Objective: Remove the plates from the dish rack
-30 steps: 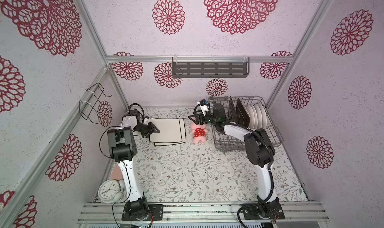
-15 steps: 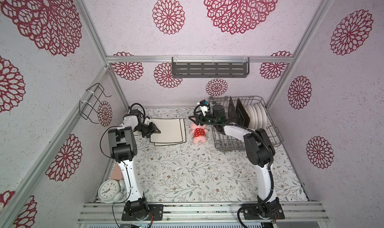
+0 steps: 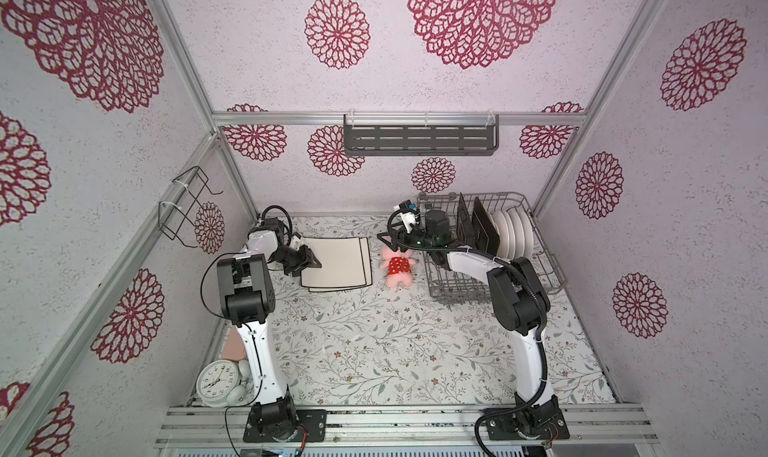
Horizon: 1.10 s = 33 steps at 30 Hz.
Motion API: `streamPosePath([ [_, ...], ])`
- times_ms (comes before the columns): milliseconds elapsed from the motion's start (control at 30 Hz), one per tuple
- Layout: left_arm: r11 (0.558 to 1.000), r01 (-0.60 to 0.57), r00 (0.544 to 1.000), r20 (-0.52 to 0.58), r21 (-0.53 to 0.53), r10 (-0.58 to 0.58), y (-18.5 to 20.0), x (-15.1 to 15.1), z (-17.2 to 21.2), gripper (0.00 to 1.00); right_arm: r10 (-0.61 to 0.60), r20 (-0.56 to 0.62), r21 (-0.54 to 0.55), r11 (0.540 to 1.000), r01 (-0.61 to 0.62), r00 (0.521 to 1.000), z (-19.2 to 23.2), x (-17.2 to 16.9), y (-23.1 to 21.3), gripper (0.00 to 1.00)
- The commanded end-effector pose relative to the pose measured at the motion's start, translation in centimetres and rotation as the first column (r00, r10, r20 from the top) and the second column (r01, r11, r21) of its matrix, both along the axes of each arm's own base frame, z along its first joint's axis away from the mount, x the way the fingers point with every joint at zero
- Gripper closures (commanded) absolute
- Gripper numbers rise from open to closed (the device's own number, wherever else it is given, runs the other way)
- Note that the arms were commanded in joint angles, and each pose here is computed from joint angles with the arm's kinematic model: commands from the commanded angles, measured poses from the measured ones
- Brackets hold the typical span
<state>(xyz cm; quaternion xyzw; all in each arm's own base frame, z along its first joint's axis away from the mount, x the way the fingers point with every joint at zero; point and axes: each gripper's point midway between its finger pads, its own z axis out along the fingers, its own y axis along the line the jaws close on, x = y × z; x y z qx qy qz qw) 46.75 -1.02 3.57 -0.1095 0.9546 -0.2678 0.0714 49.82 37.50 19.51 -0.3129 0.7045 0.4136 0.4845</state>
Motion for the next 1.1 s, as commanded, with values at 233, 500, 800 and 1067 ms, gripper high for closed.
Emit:
streamPosePath([
  [233, 0.997, 0.032, 0.999, 0.018, 0.069, -0.034, 0.5, -0.2, 0.8, 0.49, 0.007, 0.077, 0.012, 1.0, -0.008, 0.997, 2.6, -0.5, 0.0, 0.31],
  [500, 0.997, 0.031, 0.999, 0.02, 0.073, -0.032, 0.6, -0.1, 0.9, 0.48, 0.006, 0.076, 0.006, 1.0, -0.006, 0.997, 2.5, -0.6, -0.1, 0.31],
  [800, 0.997, 0.029, 0.999, 0.025, 0.077, -0.031, 0.6, 0.0, 1.2, 0.47, 0.025, 0.067, 0.003, 1.0, -0.025, 0.997, 2.7, -1.0, 0.2, 0.32],
  [1067, 0.994, 0.021, 0.998, 0.063, 0.111, -0.028, 1.1, 0.4, 2.6, 0.45, 0.04, -0.073, -0.035, 0.998, -0.043, 0.997, 1.6, -1.8, 2.1, 0.33],
])
